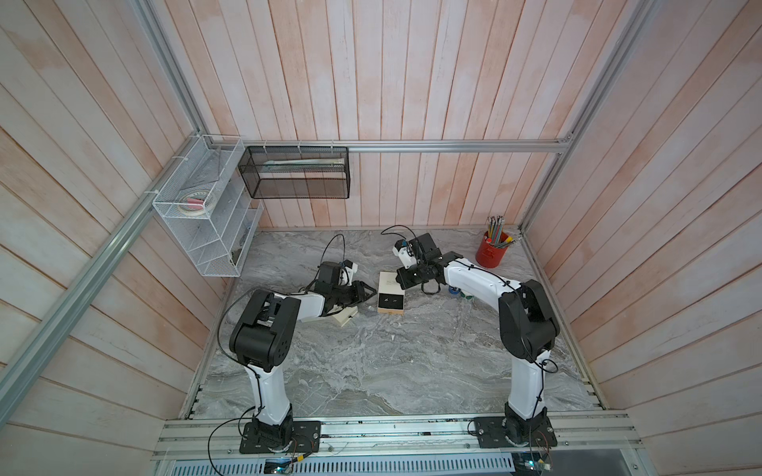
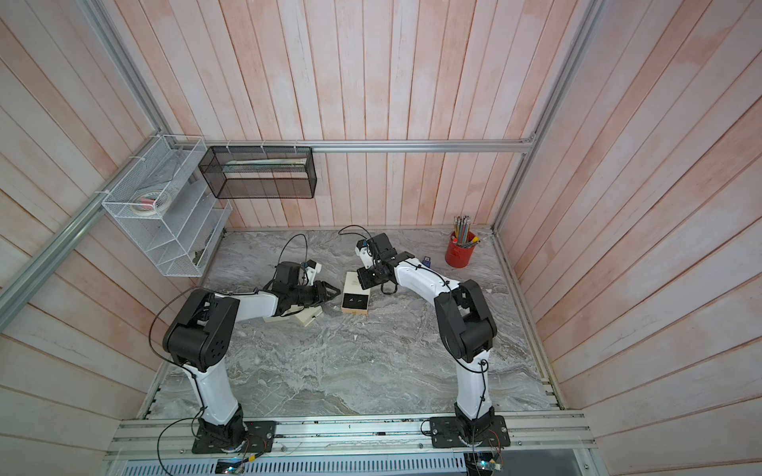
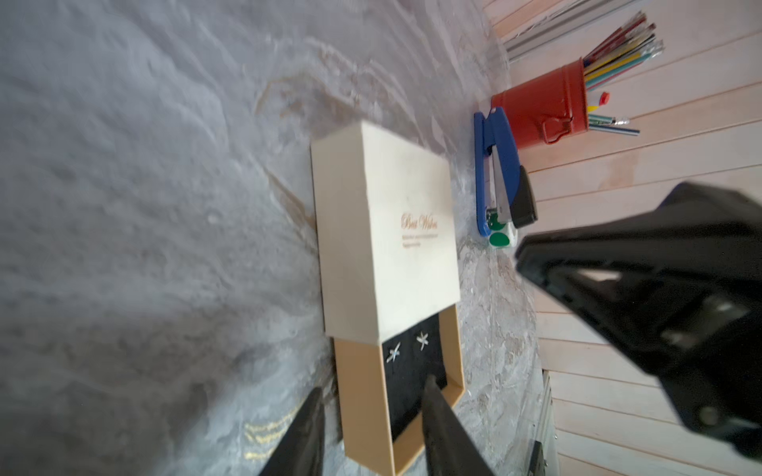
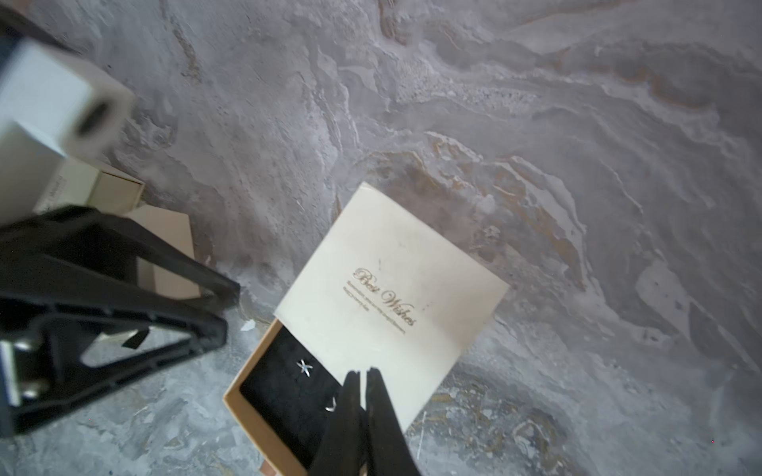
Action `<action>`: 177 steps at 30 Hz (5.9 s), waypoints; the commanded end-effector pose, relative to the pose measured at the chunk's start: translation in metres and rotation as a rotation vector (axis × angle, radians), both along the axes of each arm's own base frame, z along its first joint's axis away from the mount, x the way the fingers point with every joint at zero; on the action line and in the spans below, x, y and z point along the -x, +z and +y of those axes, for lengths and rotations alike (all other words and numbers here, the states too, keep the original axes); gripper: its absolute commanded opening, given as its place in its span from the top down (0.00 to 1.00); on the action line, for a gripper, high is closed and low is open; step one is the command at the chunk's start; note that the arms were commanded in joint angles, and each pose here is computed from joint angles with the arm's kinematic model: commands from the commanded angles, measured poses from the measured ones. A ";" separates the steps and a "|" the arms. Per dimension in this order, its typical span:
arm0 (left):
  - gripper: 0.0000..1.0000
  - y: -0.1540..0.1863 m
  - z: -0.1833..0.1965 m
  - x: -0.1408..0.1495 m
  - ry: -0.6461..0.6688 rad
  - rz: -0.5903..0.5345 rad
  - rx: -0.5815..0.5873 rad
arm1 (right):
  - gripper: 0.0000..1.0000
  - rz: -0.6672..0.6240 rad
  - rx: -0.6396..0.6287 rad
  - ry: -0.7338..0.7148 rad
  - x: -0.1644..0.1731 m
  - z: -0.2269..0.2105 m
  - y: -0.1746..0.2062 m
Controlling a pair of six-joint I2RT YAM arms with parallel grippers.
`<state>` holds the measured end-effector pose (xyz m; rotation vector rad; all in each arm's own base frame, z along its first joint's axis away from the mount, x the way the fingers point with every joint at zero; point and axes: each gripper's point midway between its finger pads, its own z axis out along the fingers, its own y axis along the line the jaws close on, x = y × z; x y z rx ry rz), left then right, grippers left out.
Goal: Place the earrings into the drawer-style jewelry box
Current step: Insert the earring into the inner lining, then close the drawer of the jewelry box, then move the jewelry box to the center of the board.
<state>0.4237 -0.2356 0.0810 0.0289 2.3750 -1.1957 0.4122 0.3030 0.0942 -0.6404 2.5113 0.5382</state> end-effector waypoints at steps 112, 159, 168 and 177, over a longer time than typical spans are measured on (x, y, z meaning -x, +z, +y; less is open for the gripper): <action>0.12 0.005 0.098 0.094 0.300 0.250 -0.397 | 0.34 0.154 -0.071 -0.116 -0.015 -0.033 -0.017; 0.19 0.025 0.043 0.028 0.080 -0.074 -0.433 | 0.46 0.121 -0.214 -0.136 0.013 -0.035 0.001; 0.11 0.022 0.197 0.056 0.600 0.055 -0.504 | 0.44 0.079 -0.203 -0.128 0.007 -0.036 0.008; 0.07 -0.009 0.218 0.046 0.586 0.126 -0.504 | 0.45 0.088 -0.195 -0.120 0.011 -0.037 0.005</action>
